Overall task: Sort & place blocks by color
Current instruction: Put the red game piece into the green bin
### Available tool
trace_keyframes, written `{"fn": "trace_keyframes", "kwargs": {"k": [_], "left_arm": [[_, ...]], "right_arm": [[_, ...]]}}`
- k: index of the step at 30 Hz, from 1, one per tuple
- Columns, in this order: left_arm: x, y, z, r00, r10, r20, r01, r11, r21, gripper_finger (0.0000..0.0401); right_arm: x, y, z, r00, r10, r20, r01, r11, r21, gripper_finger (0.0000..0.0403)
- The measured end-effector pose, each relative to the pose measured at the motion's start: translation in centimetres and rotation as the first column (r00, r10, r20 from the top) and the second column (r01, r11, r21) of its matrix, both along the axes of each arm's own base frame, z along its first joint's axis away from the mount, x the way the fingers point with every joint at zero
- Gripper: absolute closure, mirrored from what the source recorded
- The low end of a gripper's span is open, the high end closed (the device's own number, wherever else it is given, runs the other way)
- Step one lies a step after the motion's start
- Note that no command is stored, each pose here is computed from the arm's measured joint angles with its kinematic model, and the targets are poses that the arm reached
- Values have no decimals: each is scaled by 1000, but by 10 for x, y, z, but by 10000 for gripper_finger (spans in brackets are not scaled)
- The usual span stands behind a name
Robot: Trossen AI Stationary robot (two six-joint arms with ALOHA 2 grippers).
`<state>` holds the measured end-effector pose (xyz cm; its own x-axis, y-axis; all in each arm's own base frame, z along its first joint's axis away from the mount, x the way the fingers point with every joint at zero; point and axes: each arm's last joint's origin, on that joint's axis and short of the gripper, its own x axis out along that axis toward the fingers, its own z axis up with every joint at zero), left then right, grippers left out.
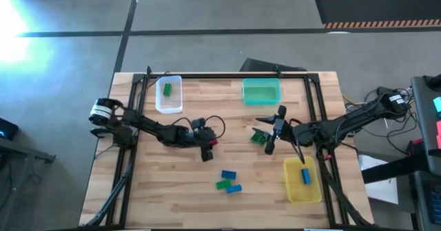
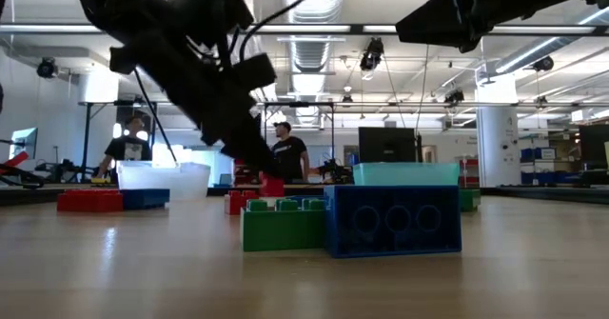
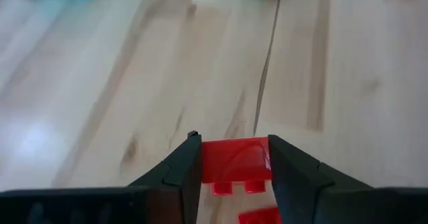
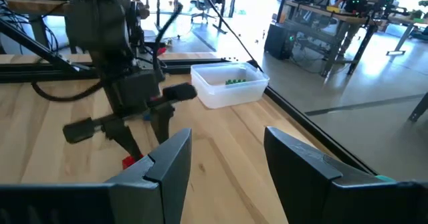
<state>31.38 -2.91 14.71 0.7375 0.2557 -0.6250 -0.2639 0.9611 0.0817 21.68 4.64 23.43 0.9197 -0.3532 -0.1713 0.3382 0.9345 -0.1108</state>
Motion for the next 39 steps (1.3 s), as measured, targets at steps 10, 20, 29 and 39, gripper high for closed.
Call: {"fn": "trace_keyframes", "kwargs": {"k": [10,20,29,39], "left_arm": [[-4,-1,76,901,-125,416,108,992,63,279],[-20,-1,112,742,-55,668,141,987,-76,279],[-24,0,121,697,29,716,157,969,-191,279],[-26,-3,129,635,-23,773,280,938,-202,279]], "right_arm": [[8,7,-12,985,171,-26,-172,985,-28,225],[39,28,-14,983,181,19,-166,937,-307,225],[63,57,-11,998,63,-9,-59,864,-499,225],[78,78,1,1000,-9,20,19,789,-615,225]]}}
